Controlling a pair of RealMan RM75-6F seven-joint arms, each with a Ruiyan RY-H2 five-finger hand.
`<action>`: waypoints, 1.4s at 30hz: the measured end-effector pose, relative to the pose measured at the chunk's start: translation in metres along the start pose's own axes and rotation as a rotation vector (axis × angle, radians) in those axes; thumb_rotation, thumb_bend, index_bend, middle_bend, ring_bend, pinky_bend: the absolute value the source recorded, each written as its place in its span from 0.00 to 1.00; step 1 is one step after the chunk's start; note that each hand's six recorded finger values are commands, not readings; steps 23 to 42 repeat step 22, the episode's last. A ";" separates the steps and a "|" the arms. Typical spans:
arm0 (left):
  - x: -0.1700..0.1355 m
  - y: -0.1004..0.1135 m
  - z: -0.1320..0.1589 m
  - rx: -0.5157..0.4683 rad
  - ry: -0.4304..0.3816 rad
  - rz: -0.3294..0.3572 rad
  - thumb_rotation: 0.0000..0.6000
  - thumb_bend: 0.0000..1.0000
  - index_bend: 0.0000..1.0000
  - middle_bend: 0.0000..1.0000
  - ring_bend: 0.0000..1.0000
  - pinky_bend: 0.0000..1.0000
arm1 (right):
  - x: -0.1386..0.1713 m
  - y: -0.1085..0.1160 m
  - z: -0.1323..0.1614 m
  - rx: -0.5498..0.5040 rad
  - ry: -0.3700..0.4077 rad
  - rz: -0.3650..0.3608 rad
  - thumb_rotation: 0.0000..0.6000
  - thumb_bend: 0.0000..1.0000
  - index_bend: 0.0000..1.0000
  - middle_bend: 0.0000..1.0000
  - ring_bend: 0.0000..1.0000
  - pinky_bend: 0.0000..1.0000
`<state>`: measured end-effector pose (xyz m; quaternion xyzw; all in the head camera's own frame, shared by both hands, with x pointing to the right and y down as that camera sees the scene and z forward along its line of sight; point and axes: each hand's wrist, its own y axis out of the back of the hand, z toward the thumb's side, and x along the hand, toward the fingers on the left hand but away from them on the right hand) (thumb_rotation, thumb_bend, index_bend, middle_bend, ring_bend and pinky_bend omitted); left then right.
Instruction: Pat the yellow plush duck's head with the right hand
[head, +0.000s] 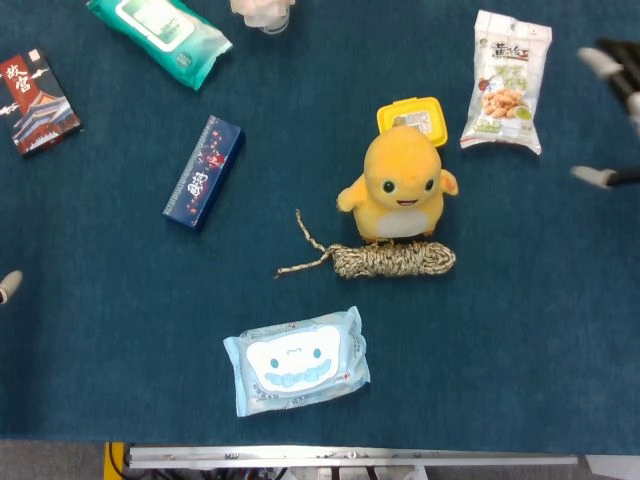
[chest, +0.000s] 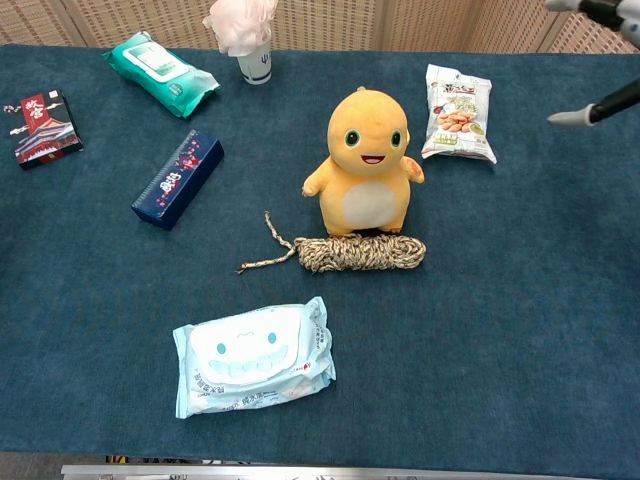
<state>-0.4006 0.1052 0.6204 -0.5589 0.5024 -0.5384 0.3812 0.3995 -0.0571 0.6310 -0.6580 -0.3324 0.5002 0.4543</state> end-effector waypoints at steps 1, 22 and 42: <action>0.000 0.000 0.001 0.002 -0.002 0.000 1.00 0.03 0.15 0.07 0.01 0.00 | 0.010 0.001 -0.008 0.000 -0.024 -0.010 0.69 0.00 0.02 0.08 0.00 0.00; -0.011 0.004 0.019 -0.004 -0.027 0.008 1.00 0.03 0.15 0.07 0.01 0.00 | 0.120 -0.006 -0.043 -0.028 -0.177 -0.049 0.75 0.00 0.02 0.08 0.00 0.00; -0.011 0.004 0.019 -0.004 -0.027 0.008 1.00 0.03 0.15 0.07 0.01 0.00 | 0.120 -0.006 -0.043 -0.028 -0.177 -0.049 0.75 0.00 0.02 0.08 0.00 0.00</action>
